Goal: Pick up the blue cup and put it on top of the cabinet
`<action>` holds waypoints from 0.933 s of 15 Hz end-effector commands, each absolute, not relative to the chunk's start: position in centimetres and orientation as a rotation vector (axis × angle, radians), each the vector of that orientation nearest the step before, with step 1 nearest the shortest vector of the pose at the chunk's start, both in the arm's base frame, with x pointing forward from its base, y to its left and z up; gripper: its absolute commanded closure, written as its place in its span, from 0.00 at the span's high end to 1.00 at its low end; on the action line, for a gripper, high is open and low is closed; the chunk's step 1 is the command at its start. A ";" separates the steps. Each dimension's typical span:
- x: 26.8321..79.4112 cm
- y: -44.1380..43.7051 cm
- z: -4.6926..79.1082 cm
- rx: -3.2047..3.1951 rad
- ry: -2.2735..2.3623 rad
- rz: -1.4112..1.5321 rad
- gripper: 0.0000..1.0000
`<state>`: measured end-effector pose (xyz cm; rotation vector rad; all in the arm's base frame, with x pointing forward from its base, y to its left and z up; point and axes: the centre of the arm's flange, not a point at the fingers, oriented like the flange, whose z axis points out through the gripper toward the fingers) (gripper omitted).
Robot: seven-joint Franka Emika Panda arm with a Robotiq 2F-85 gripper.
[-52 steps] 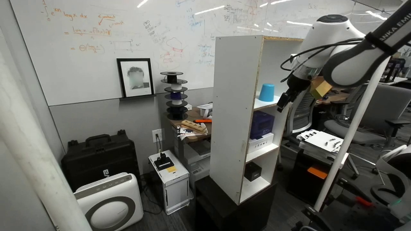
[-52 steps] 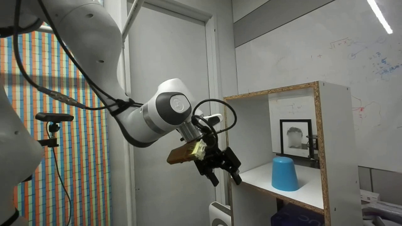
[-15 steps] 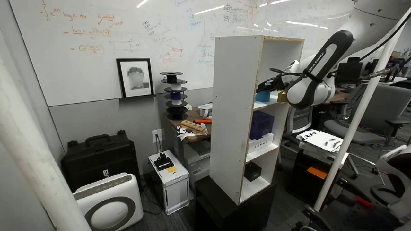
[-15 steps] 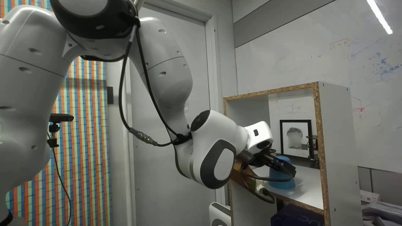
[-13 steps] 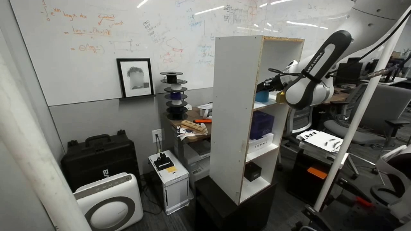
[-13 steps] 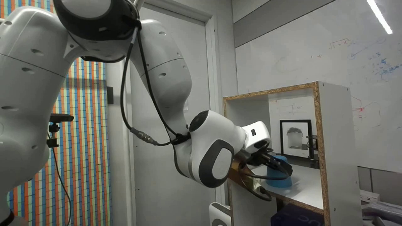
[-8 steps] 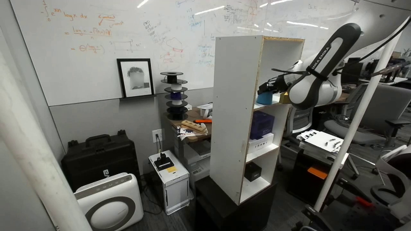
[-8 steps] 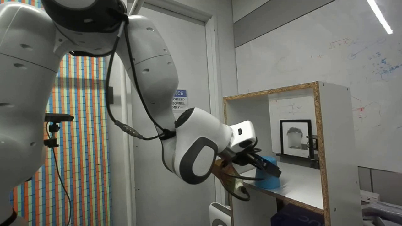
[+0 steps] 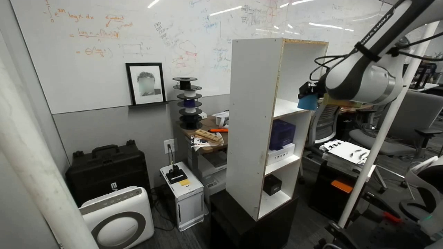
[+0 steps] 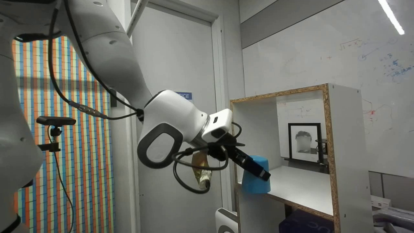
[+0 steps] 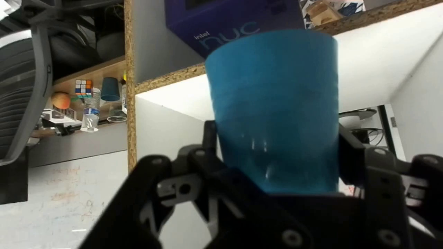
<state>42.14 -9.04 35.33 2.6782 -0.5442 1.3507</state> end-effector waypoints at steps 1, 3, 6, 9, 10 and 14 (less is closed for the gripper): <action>37.9 -7.5 42.3 2.677 -0.528 1.325 0.49; 38.0 -8.0 45.2 2.729 -0.499 1.340 0.49; 37.7 -8.0 49.7 2.804 -0.488 1.350 0.49; 35.8 -8.0 54.1 2.842 -0.485 1.359 0.49; 35.5 -7.9 55.9 2.847 -0.492 1.358 0.49; 34.5 -8.1 64.4 2.783 -0.541 1.412 0.49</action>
